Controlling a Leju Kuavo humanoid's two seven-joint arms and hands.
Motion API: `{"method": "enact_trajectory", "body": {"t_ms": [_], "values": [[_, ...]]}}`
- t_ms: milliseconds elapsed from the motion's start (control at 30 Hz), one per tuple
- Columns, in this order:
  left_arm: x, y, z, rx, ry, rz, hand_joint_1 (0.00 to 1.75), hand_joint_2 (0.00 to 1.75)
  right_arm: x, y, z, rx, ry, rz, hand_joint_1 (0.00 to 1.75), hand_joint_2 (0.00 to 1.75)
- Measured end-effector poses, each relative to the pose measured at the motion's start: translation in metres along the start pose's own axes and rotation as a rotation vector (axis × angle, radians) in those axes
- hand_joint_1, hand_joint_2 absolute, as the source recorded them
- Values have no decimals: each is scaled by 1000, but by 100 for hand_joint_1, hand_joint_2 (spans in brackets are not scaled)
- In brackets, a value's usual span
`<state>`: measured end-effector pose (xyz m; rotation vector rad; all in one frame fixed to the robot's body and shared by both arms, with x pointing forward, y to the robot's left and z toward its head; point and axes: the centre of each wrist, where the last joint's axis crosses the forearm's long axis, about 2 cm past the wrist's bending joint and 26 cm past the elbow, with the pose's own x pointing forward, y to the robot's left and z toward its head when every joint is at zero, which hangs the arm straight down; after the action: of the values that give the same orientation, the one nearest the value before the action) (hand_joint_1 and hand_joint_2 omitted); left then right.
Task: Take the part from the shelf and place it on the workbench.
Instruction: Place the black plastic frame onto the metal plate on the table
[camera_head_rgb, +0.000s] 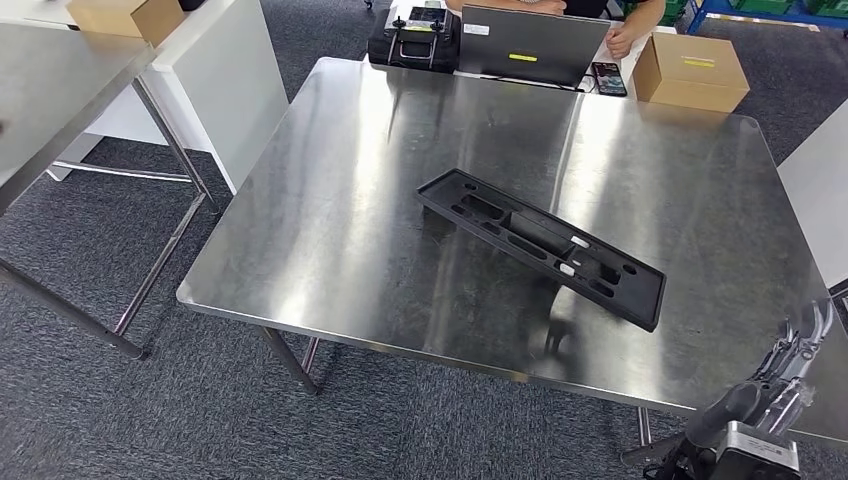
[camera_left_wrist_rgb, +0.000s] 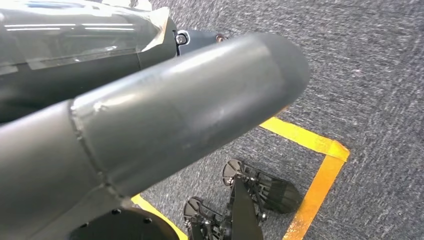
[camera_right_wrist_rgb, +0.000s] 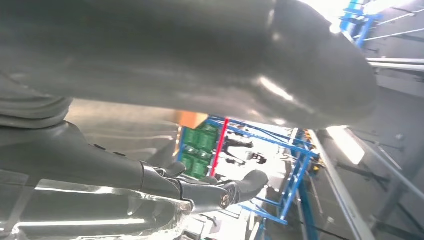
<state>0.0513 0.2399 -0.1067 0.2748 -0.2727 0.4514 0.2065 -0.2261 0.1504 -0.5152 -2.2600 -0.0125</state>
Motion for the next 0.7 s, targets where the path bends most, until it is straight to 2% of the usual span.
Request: {"method": "enact_trajectory", "body": {"t_ms": [700], "values": [[0,-3,1,-1,-5,29,0,0,-10,6,8,29,62,-6,0,0]]}}
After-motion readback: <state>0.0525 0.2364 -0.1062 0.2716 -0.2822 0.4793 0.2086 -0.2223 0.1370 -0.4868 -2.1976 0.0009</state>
